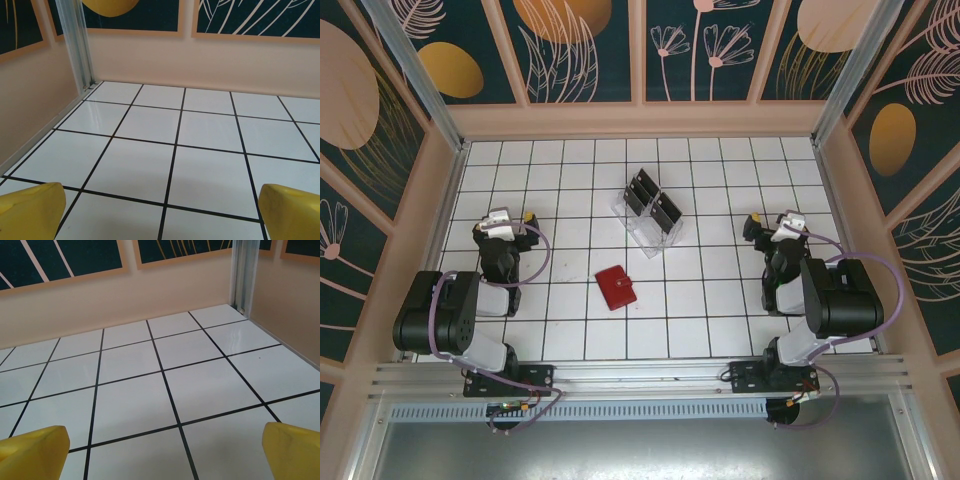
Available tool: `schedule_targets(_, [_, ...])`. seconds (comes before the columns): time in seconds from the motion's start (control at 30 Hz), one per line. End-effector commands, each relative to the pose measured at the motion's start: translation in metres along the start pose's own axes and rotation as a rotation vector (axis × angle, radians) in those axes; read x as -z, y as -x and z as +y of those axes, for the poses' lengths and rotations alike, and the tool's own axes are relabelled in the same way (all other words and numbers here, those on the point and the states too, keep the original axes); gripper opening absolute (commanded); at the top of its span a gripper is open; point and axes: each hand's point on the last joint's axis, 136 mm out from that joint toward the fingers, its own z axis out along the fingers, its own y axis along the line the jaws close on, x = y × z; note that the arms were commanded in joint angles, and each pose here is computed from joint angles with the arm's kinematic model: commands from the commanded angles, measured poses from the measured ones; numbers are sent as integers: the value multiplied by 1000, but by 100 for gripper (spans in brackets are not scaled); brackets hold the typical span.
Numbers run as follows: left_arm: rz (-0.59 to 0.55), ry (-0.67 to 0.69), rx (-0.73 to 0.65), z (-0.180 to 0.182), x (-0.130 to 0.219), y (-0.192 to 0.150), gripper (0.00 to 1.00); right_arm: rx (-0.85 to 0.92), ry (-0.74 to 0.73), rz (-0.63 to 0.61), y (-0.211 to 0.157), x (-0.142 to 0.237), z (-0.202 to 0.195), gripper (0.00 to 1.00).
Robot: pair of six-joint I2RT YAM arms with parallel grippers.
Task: Put the credit cards into the card holder
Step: Reset both arms
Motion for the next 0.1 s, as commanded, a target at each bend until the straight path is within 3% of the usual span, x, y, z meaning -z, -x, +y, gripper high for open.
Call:
schedule_targets(0.0, [-28, -9, 21, -1, -2, 8, 99, -7, 19, -36, 12, -2, 3, 99])
schedule_targets(0.07, [-36, -9, 21, 0, 0, 9, 99, -5, 18, -37, 11, -2, 3, 99])
